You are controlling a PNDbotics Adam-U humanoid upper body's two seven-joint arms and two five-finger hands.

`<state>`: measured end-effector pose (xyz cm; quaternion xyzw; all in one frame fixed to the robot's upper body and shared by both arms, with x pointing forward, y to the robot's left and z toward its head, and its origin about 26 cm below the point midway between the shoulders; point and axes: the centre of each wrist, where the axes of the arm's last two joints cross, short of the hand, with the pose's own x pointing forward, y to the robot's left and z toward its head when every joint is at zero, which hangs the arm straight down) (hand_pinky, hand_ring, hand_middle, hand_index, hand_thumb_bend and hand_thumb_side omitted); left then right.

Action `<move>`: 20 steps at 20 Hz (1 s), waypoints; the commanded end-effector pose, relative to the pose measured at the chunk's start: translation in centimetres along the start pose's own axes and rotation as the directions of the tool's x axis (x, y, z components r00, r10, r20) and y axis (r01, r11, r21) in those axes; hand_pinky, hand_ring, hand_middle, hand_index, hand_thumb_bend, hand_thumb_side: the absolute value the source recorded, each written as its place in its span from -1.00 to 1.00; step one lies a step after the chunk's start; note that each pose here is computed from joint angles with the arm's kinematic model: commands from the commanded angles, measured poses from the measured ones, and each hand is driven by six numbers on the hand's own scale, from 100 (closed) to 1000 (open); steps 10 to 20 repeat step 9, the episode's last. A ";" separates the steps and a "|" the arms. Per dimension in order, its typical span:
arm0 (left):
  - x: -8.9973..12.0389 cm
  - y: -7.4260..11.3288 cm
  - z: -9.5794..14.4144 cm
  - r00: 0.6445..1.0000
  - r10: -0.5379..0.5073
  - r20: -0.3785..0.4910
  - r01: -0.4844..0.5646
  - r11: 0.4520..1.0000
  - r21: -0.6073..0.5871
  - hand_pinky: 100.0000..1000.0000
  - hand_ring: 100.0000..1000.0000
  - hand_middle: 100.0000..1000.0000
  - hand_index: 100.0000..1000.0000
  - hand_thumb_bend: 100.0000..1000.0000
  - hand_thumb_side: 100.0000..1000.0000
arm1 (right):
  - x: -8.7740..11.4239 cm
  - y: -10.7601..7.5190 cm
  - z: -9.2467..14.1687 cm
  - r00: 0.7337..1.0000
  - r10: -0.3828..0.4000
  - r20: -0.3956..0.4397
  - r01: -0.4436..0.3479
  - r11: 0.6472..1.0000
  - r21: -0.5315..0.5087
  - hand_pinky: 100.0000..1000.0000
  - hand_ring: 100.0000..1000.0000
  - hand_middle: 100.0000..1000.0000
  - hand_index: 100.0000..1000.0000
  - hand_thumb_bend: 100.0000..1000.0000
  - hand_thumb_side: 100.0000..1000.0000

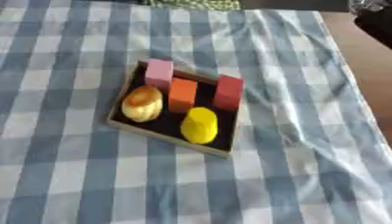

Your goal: Pick up objects on the table and place them in the box.

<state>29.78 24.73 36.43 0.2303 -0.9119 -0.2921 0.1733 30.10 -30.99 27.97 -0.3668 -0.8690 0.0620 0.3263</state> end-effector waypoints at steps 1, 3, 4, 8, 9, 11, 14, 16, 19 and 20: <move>-0.8 1.8 1.6 0.998 0.062 0.024 -0.066 0.982 0.175 0.71 0.63 0.53 0.74 -0.84 -0.54 | 0.9 -1.0 -0.8 0.998 -0.021 0.067 0.025 0.998 -0.058 0.57 0.46 0.02 0.35 -0.79 -0.45; -1.8 1.7 3.1 0.994 0.111 0.016 -0.112 0.964 0.243 0.71 0.63 0.54 0.76 -0.84 -0.49 | 1.0 -1.0 -0.8 0.996 -0.039 0.084 0.046 0.996 -0.078 0.58 0.48 0.03 0.36 -0.81 -0.44; -2.2 1.7 3.9 0.991 0.130 0.008 -0.127 0.953 0.275 0.71 0.63 0.55 0.77 -0.83 -0.45 | 1.0 -1.1 -0.9 0.995 -0.048 0.092 0.056 0.995 -0.088 0.58 0.48 0.04 0.37 -0.82 -0.43; -3.6 1.2 6.5 0.976 0.216 -0.033 -0.187 0.904 0.384 0.71 0.63 0.54 0.78 -0.81 -0.32 | 1.0 -1.1 -1.0 0.990 -0.093 0.104 0.105 0.988 -0.109 0.59 0.51 0.06 0.39 -0.87 -0.38; -3.8 1.1 7.0 0.972 0.232 -0.046 -0.194 0.896 0.399 0.71 0.63 0.54 0.78 -0.82 -0.27 | 1.0 -1.1 -1.0 0.989 -0.106 0.106 0.117 0.987 -0.113 0.59 0.51 0.07 0.40 -0.88 -0.37; -3.8 1.1 7.0 0.972 0.232 -0.046 -0.194 0.896 0.399 0.71 0.63 0.54 0.78 -0.82 -0.27 | 1.0 -1.1 -1.0 0.989 -0.106 0.106 0.117 0.987 -0.113 0.59 0.51 0.07 0.40 -0.88 -0.37; -3.8 1.1 7.0 0.972 0.232 -0.046 -0.194 0.896 0.399 0.71 0.63 0.54 0.78 -0.82 -0.27 | 1.0 -1.1 -1.0 0.989 -0.106 0.106 0.117 0.987 -0.113 0.59 0.51 0.07 0.40 -0.88 -0.37; -3.8 1.1 7.0 0.972 0.232 -0.046 -0.194 0.896 0.399 0.71 0.63 0.54 0.78 -0.82 -0.27 | 1.0 -1.1 -1.0 0.989 -0.106 0.106 0.117 0.987 -0.113 0.59 0.51 0.07 0.40 -0.88 -0.37; -3.8 1.1 7.0 0.972 0.232 -0.046 -0.194 0.896 0.399 0.71 0.63 0.54 0.78 -0.82 -0.27 | 1.0 -1.1 -1.0 0.989 -0.106 0.106 0.117 0.987 -0.113 0.59 0.51 0.07 0.40 -0.88 -0.37; -3.8 1.1 7.0 0.972 0.232 -0.046 -0.194 0.896 0.399 0.71 0.63 0.54 0.78 -0.82 -0.27 | 1.0 -1.1 -1.0 0.989 -0.106 0.106 0.117 0.987 -0.113 0.59 0.51 0.07 0.40 -0.88 -0.37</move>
